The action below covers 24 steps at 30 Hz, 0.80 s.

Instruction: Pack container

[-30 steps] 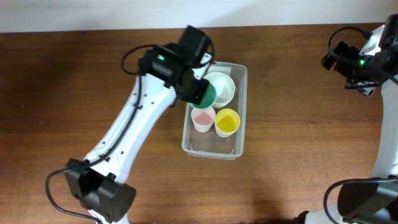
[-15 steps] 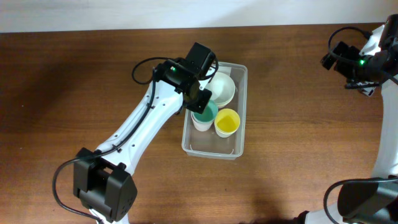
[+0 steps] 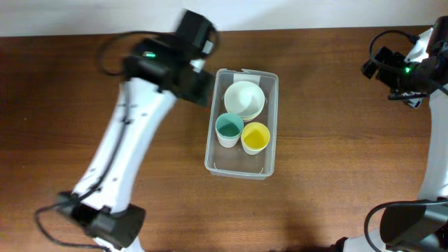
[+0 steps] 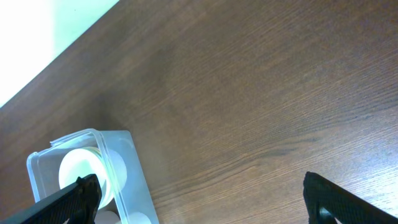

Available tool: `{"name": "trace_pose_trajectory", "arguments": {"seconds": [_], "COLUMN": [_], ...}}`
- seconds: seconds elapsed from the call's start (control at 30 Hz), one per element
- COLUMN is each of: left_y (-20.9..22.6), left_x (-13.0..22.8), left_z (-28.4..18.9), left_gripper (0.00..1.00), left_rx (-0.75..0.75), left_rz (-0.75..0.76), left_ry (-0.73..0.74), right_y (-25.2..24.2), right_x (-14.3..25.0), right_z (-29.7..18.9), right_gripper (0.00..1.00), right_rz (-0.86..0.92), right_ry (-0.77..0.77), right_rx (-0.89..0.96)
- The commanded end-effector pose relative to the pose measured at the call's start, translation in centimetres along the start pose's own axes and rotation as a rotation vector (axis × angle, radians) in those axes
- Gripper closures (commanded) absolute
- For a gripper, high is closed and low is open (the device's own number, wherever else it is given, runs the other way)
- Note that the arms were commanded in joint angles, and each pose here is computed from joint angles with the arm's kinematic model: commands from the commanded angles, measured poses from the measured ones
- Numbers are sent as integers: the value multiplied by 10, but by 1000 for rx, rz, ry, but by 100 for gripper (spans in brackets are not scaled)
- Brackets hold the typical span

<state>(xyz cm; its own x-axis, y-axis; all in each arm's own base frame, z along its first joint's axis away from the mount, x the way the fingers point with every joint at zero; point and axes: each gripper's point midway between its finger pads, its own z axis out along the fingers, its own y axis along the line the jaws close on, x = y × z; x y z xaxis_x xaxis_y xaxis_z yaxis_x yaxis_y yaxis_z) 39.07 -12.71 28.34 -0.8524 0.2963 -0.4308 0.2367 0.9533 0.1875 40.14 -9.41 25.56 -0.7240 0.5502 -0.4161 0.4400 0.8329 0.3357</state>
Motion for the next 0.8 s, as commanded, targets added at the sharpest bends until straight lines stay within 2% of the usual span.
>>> {"name": "trace_pose_trajectory", "arguments": {"seconds": [0.0, 0.1, 0.23, 0.77], "left_y": [66, 99, 120, 124], "left_x": [10, 23, 32, 33], "left_z": [-33, -38, -36, -36], "left_gripper": [0, 0, 0, 0], "left_rx": [-90, -124, -153, -158], "left_rz": [-235, -361, -414, -423], "left_ry": [-44, -29, -9, -8], "right_y": [-1, -1, -1, 2], "right_x": [-2, -2, -2, -2], "right_z": [0, 0, 0, -2], "right_gripper": [1, 1, 1, 1], "right_rz": [-6, -6, -6, -12], "right_ry": [-7, -7, -7, -11], "right_rx": [4, 4, 4, 0]}}
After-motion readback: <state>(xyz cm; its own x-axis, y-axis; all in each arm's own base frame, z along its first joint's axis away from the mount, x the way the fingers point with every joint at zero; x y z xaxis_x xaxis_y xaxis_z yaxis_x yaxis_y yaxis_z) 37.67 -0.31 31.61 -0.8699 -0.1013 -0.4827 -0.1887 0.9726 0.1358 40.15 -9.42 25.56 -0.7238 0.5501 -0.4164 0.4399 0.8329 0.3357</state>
